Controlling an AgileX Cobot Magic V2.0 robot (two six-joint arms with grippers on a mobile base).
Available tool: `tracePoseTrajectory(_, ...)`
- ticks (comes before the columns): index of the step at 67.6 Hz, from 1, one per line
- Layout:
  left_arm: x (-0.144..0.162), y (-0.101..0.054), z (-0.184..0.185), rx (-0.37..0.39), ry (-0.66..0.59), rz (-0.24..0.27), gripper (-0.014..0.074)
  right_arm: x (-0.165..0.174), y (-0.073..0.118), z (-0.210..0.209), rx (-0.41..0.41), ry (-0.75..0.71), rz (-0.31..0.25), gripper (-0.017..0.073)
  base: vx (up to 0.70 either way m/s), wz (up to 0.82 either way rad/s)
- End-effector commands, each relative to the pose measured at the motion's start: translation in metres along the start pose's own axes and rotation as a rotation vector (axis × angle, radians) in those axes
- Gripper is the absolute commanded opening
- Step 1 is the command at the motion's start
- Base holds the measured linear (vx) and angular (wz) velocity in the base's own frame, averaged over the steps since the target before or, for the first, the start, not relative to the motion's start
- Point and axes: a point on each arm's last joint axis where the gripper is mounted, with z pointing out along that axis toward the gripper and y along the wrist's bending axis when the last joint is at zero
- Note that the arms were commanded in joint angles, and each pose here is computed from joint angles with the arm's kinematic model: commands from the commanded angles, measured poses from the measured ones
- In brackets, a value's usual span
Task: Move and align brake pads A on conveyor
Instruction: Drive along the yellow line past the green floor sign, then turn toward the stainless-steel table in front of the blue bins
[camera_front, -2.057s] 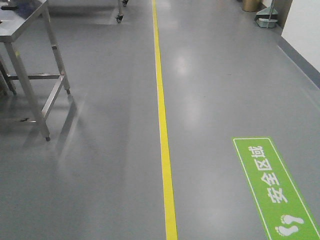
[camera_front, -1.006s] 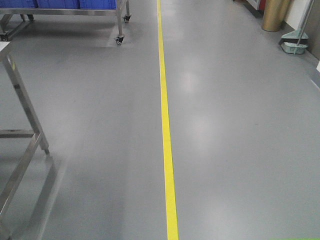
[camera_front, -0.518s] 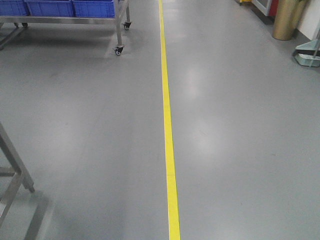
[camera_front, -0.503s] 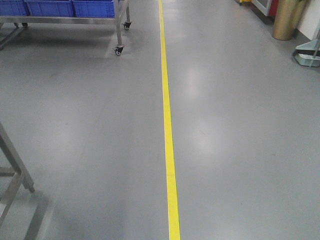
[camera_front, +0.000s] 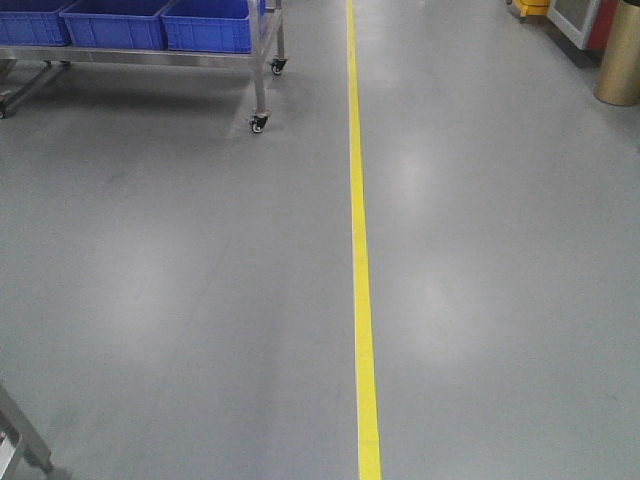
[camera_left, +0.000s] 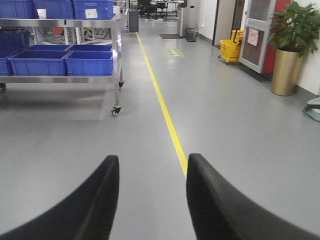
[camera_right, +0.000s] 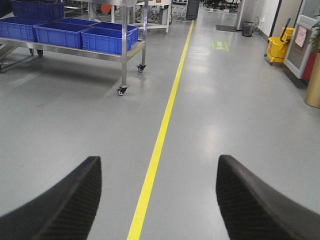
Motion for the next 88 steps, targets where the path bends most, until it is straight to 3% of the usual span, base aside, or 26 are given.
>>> tracePoseTrajectory(1, -0.0141, -0.0006, -0.0009, 0.006, -0.089, -0.01, 0.03, -0.0142, -0.0021, -0.0019, 0.018, -0.084, -0.005, 0.0468, 0.57, 0.13)
tracePoseTrajectory(36, -0.014, -0.0006, -0.0009, 0.006, -0.088, -0.01, 0.03, -0.0142, -0.0022, -0.0019, 0.019, -0.084, -0.005, 0.0468, 0.52, 0.33)
tracePoseTrajectory(88, -0.014, -0.0005, -0.0006, 0.006, -0.086, -0.01, 0.03, -0.0142, -0.0022, -0.0019, 0.019, -0.084, -0.006, 0.0468, 0.36, 0.99)
